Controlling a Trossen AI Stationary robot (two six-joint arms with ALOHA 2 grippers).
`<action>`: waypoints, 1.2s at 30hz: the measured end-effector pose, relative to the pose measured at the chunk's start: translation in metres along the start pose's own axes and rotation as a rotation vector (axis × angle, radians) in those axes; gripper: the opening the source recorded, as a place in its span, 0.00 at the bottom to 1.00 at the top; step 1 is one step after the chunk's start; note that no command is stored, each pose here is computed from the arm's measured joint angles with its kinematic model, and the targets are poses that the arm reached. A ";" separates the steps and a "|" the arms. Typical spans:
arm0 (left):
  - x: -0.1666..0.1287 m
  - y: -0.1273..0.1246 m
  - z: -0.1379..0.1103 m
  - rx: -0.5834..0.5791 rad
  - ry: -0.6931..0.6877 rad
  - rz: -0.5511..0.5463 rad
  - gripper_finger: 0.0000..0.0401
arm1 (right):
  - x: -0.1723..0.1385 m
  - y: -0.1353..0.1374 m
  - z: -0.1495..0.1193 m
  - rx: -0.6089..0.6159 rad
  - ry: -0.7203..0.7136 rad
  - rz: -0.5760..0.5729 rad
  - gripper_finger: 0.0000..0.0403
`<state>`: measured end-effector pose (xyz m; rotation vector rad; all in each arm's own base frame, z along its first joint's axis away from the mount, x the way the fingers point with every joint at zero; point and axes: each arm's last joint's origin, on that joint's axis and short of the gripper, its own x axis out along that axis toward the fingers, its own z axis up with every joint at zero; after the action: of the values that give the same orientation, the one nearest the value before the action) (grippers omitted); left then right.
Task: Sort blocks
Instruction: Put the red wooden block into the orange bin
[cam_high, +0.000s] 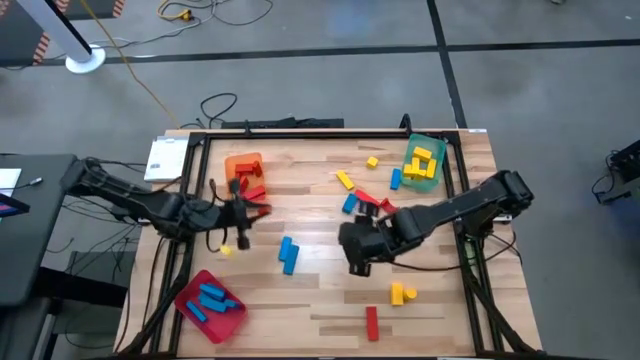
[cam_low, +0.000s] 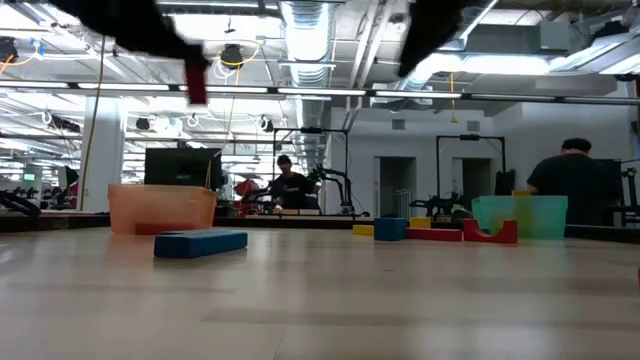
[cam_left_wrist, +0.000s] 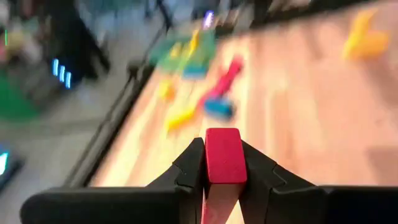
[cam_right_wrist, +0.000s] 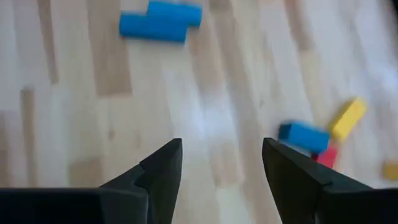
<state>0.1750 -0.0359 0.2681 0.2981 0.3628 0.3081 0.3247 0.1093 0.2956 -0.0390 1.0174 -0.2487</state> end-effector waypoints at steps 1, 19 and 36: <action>-0.001 0.005 -0.006 -0.022 0.050 0.016 0.14 | -0.002 0.004 -0.004 0.012 0.021 0.002 0.58; 0.023 0.048 -0.075 -0.139 0.446 0.167 0.14 | 0.024 0.029 -0.072 0.397 0.345 0.003 0.57; 0.041 0.064 -0.085 -0.236 0.466 0.097 0.17 | 0.046 0.034 -0.123 0.591 0.543 -0.082 0.59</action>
<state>0.1635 0.0559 0.2019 0.0074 0.7653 0.5125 0.2496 0.1427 0.1872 0.5499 1.4447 -0.6507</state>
